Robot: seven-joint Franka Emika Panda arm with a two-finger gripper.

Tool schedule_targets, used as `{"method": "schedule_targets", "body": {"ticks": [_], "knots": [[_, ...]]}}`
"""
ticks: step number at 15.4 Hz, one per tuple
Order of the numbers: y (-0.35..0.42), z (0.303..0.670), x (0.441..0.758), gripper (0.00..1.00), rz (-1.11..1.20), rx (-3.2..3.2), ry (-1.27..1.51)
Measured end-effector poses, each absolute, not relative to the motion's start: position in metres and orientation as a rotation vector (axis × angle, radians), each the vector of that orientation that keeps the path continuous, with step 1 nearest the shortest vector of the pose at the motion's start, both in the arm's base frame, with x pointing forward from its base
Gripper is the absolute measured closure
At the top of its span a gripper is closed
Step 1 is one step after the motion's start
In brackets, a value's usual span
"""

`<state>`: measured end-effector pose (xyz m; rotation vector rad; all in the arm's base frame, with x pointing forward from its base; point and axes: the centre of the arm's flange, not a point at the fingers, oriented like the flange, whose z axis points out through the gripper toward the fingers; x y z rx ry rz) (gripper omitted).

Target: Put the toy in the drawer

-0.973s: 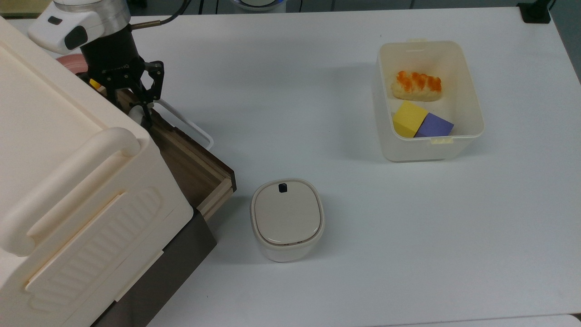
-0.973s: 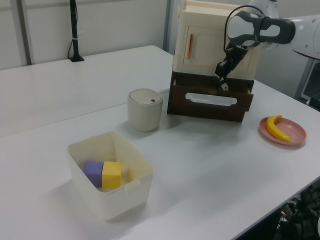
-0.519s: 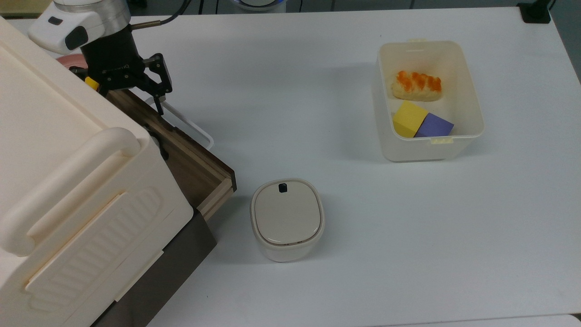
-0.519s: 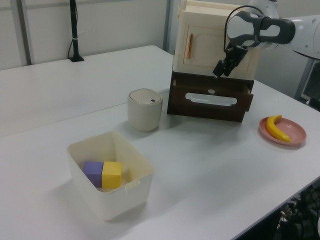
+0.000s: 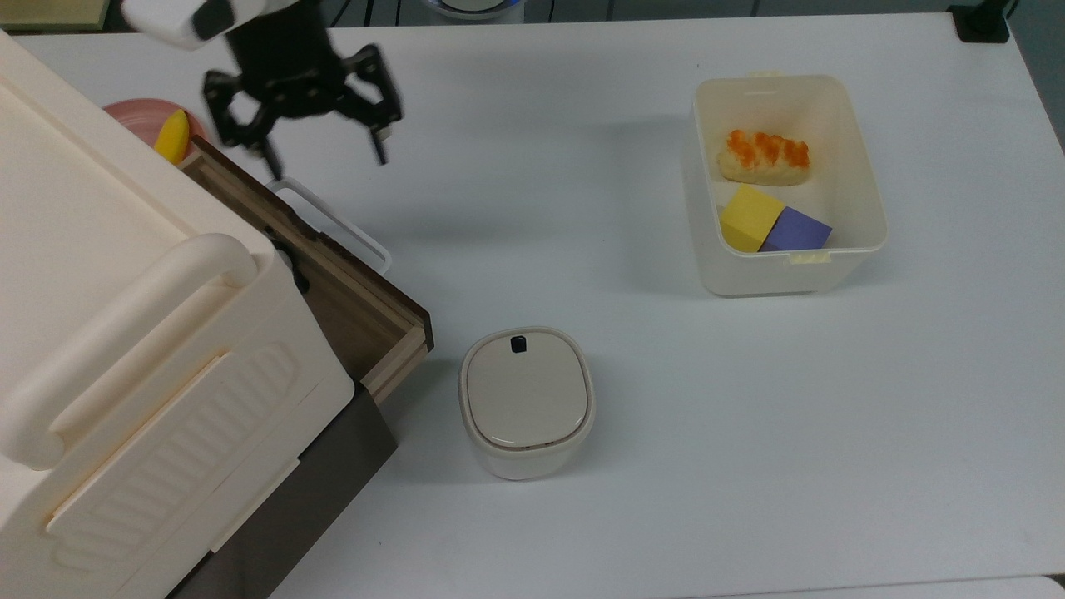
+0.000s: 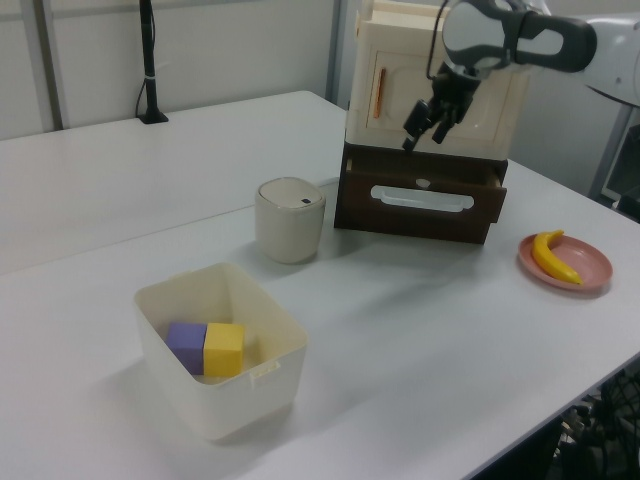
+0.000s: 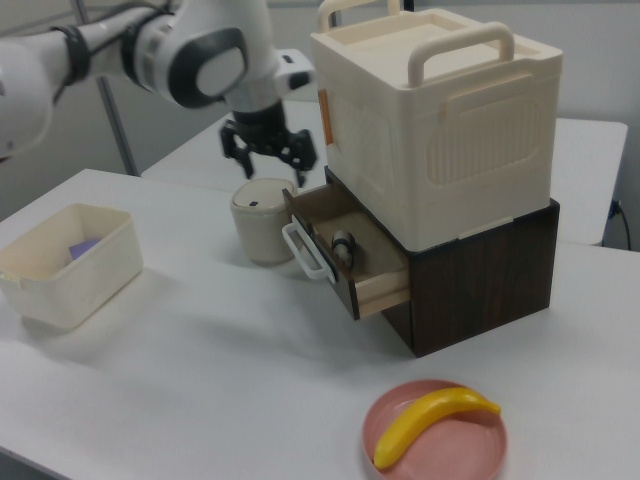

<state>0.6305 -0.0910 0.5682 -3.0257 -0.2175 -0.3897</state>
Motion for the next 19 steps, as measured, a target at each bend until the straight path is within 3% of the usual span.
{"method": "schedule_targets", "body": {"ticks": [7,12,19], "knots": [[0.002,0.593,0.605,0.00,-0.215,-3.049,0.194],[0.039,0.567,0.599,0.00,-0.148,-3.193,0.153],[0.032,0.578,0.595,0.00,-0.174,-3.193,0.174]]}}
